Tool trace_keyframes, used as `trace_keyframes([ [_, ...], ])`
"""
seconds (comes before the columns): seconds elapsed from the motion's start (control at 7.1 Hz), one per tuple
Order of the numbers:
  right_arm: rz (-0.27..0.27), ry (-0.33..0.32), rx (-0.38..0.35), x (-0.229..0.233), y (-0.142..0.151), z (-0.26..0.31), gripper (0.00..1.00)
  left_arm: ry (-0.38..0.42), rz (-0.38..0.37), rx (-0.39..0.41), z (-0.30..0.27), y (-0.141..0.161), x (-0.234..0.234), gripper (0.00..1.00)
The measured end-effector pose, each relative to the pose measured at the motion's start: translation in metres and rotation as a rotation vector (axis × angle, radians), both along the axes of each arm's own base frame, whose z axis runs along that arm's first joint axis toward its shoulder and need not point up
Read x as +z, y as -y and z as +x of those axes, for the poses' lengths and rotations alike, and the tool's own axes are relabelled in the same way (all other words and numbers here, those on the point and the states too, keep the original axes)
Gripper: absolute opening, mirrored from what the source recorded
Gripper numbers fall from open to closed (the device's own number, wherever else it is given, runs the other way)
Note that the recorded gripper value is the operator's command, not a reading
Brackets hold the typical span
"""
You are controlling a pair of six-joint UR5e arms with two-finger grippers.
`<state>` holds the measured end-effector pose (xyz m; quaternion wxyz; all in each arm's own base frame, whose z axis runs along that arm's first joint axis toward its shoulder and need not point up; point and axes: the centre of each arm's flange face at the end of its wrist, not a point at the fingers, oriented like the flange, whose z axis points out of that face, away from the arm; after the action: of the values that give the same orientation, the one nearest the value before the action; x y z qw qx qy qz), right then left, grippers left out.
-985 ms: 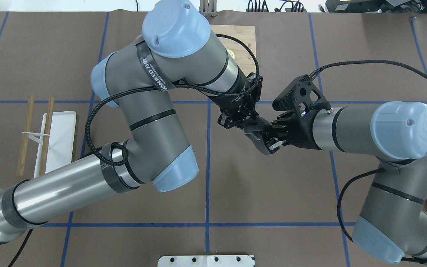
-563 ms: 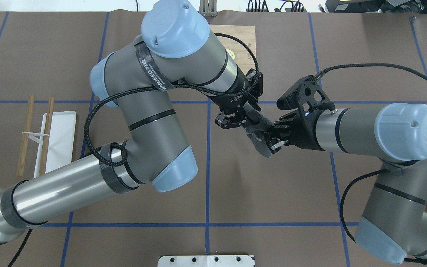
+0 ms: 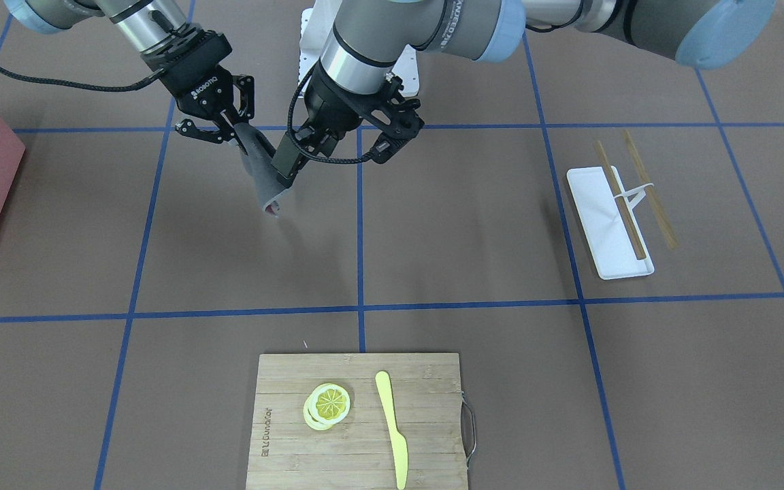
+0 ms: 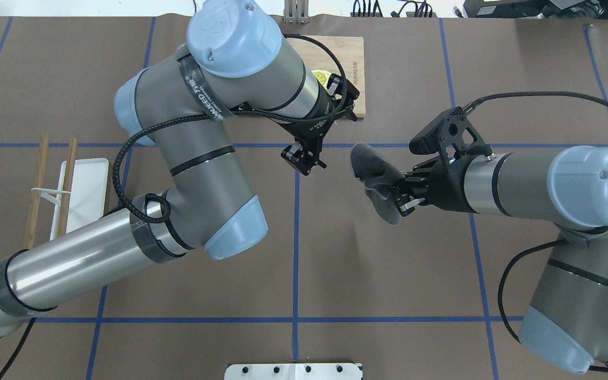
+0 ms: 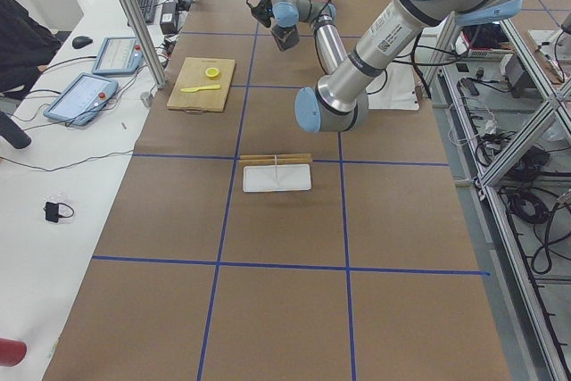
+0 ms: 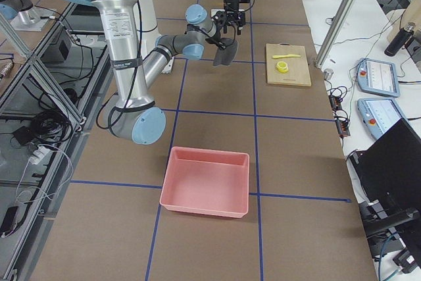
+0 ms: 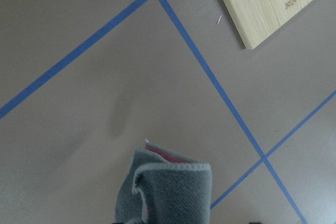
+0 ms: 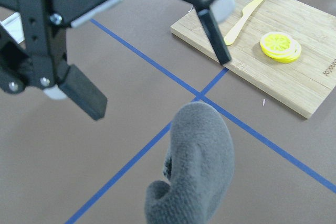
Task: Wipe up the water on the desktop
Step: 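Release and withdraw the left gripper while the right carries the cloth toward the bin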
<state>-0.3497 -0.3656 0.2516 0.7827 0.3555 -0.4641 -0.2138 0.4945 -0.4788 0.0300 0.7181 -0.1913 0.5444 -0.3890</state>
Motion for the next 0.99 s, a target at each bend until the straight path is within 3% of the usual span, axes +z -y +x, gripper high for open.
trace_keyframes([
  [0.42,-0.139,-0.09,0.026,0.057,0.068,0.086,0.0,0.08,0.044,-0.05,-0.047,0.042,0.022,0.98],
  [0.56,-0.187,-0.166,0.028,0.08,0.094,0.118,0.0,0.144,0.09,-0.038,-0.068,0.046,0.027,0.98],
  [0.84,-0.312,-0.315,0.021,0.12,0.122,0.155,0.0,0.28,0.265,0.038,-0.116,0.038,0.076,0.98],
  [0.99,-0.378,-0.359,0.02,0.14,0.128,0.16,0.0,0.337,0.372,0.099,-0.139,0.03,0.112,0.98],
])
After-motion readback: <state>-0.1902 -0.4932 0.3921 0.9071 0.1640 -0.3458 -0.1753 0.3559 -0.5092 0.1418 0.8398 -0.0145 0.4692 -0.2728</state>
